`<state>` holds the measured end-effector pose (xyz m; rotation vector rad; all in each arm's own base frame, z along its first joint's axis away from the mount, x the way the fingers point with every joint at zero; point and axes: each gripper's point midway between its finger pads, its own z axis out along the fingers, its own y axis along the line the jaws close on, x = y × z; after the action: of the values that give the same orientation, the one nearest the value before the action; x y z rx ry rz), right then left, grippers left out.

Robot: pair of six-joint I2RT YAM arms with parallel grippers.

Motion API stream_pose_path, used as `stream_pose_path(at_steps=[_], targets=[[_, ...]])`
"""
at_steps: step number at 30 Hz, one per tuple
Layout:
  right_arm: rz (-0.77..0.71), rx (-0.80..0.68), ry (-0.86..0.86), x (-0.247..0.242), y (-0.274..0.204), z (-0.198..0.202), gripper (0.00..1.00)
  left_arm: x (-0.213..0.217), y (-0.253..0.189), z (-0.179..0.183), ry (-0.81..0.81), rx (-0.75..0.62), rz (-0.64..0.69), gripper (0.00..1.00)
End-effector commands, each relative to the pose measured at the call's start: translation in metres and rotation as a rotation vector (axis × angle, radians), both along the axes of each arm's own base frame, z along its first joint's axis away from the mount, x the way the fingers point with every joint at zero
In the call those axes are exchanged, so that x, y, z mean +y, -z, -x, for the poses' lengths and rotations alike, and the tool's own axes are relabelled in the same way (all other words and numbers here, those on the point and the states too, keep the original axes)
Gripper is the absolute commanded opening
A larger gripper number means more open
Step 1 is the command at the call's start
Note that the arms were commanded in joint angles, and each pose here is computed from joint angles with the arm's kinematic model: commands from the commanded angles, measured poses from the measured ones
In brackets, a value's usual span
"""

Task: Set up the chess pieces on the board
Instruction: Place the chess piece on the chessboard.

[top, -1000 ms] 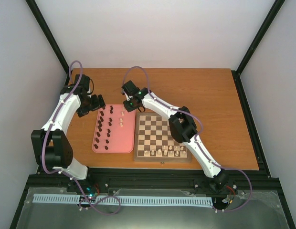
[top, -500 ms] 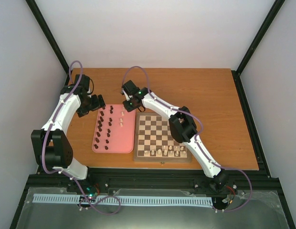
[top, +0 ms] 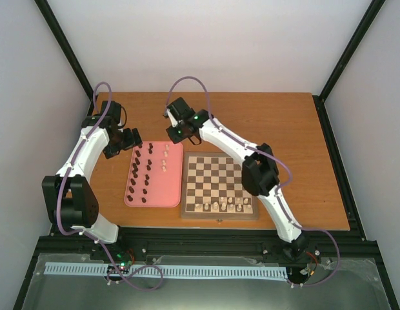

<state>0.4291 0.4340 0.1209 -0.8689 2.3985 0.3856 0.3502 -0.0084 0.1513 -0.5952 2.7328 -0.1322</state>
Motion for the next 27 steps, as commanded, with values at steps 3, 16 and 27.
stream_pose_path(at_steps=[3, 16, 27], targets=[[0.002, 0.018, -0.063, -0.006, -0.033, 0.065, 0.03, 0.002, -0.016, -0.008, 0.008, -0.045, -0.019, 1.00], [0.111, 0.115, -0.101, -0.059, -0.003, 0.222, 0.04, 0.004, -0.020, -0.010, 0.006, -0.056, -0.036, 1.00], [0.110, 0.123, -0.167, -0.054, 0.014, 0.271, 0.04, 0.008, -0.022, -0.005, 0.001, -0.062, -0.055, 1.00]])
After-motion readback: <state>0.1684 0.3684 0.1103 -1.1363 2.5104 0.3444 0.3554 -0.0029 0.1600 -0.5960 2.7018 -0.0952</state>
